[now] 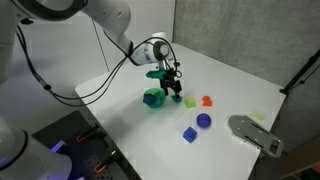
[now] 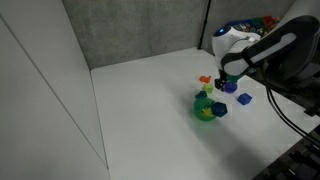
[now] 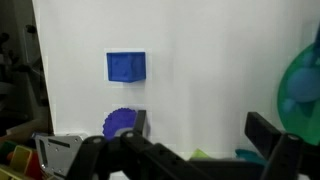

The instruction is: Remove the lighter blue block from the bowl and put it on the table

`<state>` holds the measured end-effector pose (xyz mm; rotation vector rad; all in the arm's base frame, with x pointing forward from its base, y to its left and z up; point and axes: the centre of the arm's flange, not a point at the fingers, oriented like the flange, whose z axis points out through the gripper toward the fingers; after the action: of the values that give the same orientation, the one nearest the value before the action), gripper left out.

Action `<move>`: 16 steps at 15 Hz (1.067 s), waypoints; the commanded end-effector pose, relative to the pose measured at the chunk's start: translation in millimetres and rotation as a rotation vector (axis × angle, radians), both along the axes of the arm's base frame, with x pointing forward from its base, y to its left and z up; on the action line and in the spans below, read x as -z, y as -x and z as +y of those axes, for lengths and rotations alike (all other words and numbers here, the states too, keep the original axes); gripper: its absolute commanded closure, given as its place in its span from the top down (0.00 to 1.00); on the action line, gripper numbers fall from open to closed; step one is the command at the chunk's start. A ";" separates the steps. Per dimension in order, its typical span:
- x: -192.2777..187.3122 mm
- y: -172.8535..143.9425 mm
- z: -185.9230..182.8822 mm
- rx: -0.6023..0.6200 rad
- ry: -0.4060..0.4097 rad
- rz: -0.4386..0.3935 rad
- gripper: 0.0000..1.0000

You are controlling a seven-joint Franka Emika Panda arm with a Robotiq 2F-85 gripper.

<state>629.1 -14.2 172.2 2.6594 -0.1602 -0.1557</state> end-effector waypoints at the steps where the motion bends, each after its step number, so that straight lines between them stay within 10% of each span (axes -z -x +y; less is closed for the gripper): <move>1: -45.4 2.1 19.9 0.017 -0.099 0.010 1.00; 16: -231.3 70.0 16.7 0.040 -0.382 0.067 1.00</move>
<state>587.3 10.5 363.7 2.9915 -0.1639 -0.3134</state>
